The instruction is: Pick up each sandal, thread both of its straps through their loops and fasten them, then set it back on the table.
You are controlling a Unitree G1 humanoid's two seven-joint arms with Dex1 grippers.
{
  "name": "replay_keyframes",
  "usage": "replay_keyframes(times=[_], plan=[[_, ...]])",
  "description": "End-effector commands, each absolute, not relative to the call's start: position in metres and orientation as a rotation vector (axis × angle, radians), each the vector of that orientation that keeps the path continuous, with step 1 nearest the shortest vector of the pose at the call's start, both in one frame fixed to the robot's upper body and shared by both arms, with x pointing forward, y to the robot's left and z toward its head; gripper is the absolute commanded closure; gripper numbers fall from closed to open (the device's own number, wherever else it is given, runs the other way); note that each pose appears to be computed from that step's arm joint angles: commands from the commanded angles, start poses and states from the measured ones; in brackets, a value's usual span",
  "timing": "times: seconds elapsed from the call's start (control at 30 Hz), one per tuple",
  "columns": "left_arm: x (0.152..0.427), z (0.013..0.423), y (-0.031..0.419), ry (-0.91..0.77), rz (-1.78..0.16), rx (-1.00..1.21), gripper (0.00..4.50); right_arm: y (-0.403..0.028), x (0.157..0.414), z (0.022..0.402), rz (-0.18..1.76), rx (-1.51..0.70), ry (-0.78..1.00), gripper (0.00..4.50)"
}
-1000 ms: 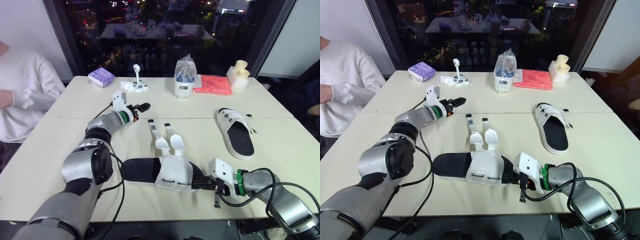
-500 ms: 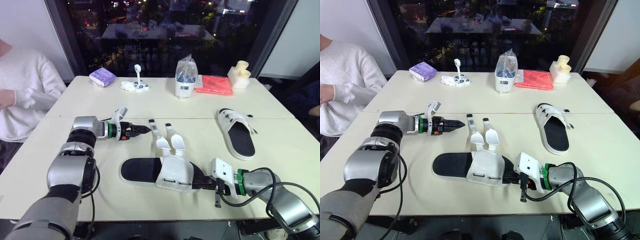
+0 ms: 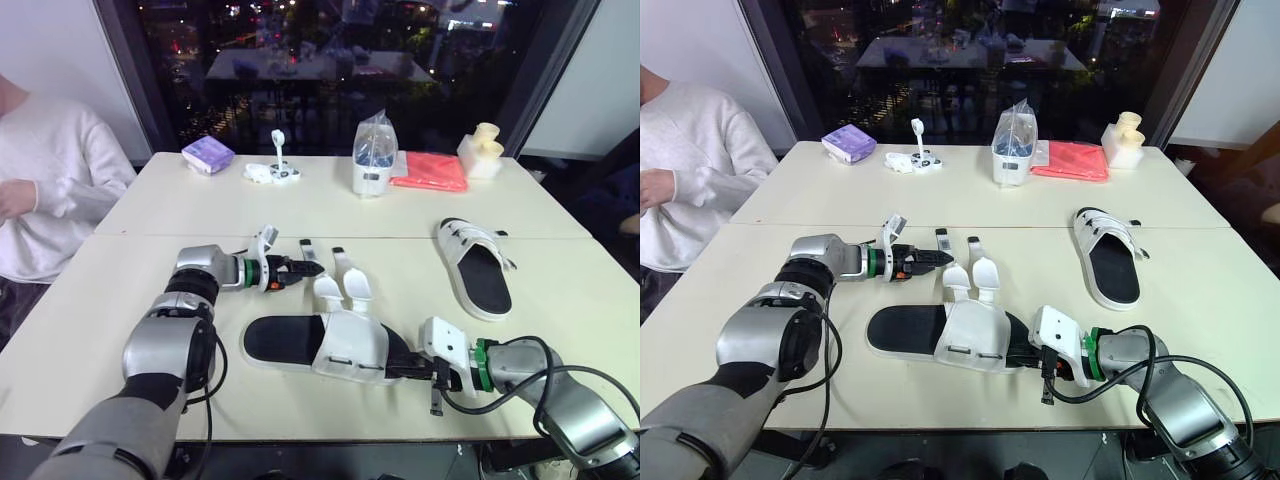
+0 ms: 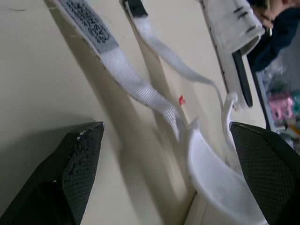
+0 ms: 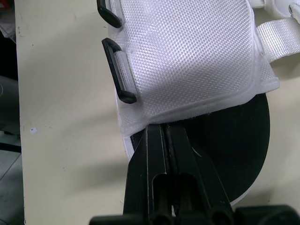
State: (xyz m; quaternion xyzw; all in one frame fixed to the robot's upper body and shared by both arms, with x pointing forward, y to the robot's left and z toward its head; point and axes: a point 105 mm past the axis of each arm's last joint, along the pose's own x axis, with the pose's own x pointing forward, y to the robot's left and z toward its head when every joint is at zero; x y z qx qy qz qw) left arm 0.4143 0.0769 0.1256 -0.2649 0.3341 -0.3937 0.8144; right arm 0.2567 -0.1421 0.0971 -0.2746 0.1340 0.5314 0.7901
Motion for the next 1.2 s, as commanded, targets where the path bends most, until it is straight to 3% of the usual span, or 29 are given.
replay_keyframes(times=[0.03,0.4,0.5,0.57,0.73,0.8,1.03,1.2], plan=[[0.421,0.133,0.064,0.665,-0.828,-0.599,0.00,-0.146,0.258,0.097,1.130,-0.606,0.300,4.46],[0.434,0.128,0.047,0.568,-0.717,-0.740,0.00,-0.145,0.259,0.097,1.129,-0.612,0.298,4.46],[0.440,0.129,0.047,0.532,-0.673,-0.771,0.87,-0.145,0.259,0.097,1.128,-0.614,0.298,4.50],[0.442,0.130,0.046,0.517,-0.654,-0.784,1.73,-0.145,0.259,0.097,1.127,-0.614,0.298,4.50],[0.446,0.137,0.048,0.473,-0.642,-0.811,4.36,-0.145,0.259,0.097,1.124,-0.614,0.296,4.50],[0.448,0.144,0.050,0.443,-0.661,-0.812,4.44,-0.145,0.259,0.097,1.123,-0.613,0.296,4.50],[0.428,0.218,0.041,0.115,-1.128,-0.566,4.44,-0.145,0.260,0.097,1.125,-0.617,0.294,4.50],[0.362,0.254,0.034,-0.066,-1.562,-0.310,4.44,-0.146,0.262,0.097,1.127,-0.621,0.295,4.50]])
